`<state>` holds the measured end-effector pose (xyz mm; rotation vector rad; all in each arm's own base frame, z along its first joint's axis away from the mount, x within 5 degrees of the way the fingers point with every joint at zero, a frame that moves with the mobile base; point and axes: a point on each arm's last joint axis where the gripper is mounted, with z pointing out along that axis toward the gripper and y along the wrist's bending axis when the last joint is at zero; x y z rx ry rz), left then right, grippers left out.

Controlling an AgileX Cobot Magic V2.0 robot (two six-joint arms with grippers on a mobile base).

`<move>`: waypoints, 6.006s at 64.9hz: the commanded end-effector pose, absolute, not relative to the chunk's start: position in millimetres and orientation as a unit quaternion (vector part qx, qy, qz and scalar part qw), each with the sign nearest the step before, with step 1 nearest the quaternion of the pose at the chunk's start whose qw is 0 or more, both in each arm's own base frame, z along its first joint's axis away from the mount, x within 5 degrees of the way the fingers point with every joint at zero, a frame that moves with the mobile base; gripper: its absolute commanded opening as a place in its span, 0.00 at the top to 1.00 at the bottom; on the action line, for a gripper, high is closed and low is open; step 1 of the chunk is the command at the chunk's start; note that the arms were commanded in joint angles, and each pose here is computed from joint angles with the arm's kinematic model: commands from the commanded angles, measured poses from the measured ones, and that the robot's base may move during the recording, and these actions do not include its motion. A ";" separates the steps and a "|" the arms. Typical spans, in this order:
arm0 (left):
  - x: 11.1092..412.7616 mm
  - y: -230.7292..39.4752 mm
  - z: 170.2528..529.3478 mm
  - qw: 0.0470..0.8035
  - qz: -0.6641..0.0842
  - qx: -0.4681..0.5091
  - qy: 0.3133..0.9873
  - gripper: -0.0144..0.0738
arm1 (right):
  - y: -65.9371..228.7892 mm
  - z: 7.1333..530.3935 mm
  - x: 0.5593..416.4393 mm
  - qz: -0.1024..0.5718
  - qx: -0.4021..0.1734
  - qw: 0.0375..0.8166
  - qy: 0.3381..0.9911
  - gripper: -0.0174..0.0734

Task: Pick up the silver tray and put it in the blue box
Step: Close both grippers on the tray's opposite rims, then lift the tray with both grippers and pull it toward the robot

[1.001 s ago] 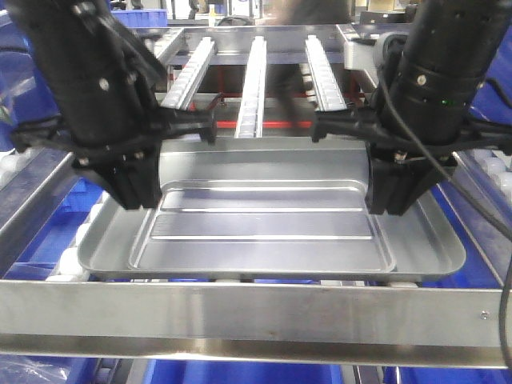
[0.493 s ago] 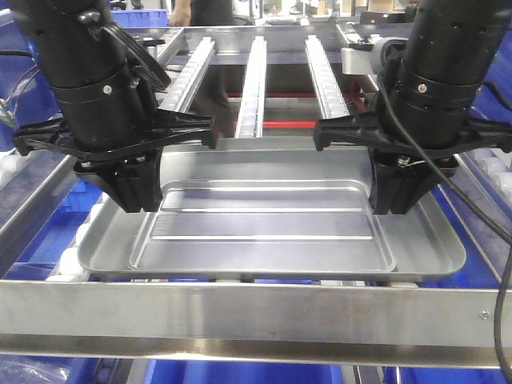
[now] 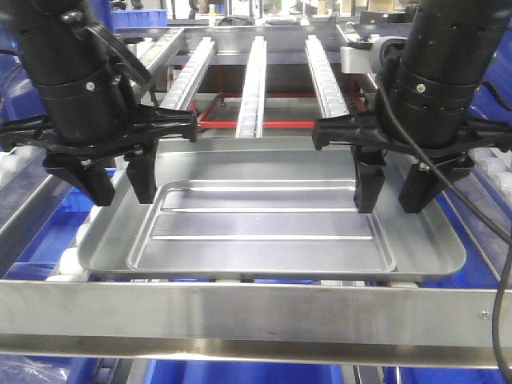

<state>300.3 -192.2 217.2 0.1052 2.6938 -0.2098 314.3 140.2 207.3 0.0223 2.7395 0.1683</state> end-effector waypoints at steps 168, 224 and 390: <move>308.6 -210.5 206.2 0.232 -0.094 0.050 0.967 0.61 | 135.2 209.1 325.3 0.064 0.038 0.202 0.977 0.37; 308.4 -210.3 206.1 0.230 -0.092 0.050 0.967 0.67 | 138.1 198.5 326.6 0.066 0.039 0.194 0.978 0.40; 154.9 -183.8 284.7 0.242 -0.111 0.036 0.963 0.95 | 134.8 284.2 171.3 0.079 0.040 0.254 0.963 0.74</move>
